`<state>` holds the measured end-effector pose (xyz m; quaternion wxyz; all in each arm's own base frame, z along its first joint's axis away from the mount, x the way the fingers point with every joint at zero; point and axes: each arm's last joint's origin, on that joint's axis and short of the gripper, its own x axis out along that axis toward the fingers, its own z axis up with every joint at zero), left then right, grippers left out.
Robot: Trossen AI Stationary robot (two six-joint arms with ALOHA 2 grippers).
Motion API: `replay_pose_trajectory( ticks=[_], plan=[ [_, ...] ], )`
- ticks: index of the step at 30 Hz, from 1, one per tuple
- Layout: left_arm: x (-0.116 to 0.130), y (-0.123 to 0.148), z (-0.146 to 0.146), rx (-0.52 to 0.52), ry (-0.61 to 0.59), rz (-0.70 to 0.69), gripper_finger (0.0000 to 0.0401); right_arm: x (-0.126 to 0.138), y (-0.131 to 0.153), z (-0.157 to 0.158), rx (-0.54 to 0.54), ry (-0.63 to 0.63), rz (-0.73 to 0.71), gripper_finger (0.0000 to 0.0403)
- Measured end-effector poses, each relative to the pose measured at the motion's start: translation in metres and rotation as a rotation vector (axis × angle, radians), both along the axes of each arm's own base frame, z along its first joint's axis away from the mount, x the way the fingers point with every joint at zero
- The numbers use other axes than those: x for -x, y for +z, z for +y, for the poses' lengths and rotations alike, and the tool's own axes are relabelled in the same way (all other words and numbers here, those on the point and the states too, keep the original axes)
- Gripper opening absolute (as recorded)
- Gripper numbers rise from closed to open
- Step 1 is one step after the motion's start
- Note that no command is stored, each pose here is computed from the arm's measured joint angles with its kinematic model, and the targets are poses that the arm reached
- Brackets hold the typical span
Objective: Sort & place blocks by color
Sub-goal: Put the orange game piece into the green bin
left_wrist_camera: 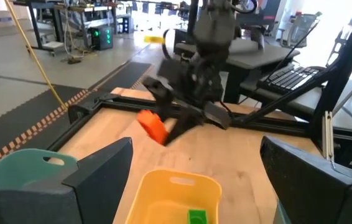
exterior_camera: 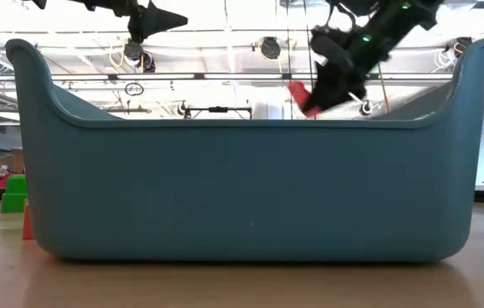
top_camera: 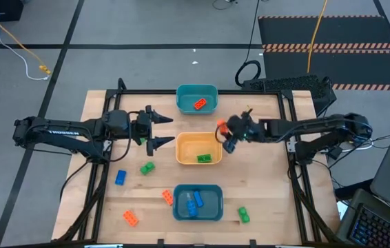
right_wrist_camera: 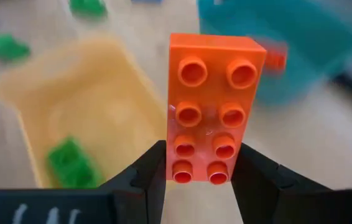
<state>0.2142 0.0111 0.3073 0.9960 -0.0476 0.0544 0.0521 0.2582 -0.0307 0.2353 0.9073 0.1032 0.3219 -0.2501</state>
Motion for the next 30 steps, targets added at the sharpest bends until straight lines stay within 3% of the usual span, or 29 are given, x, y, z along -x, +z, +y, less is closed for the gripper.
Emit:
replay_pose_trajectory(
  ticks=[5,9,18,30],
  plan=[
    [0.000,-0.002,0.000,0.020,0.003,0.019,0.0356,-0.005,0.011,-0.032,0.139,-0.016,-0.091,0.0136],
    [0.000,-0.003,0.000,0.022,0.016,0.028,0.0356,-0.008,0.013,-0.059,0.175,-0.045,-0.153,0.0136],
    [0.002,-0.005,0.003,-0.015,0.207,0.054,0.0356,-0.024,0.018,-0.112,0.148,-0.052,-0.193,0.0137],
    [0.002,-0.005,0.004,-0.013,0.220,0.053,0.0356,-0.073,0.014,-0.158,0.101,-0.046,-0.081,0.0137]
  ],
)
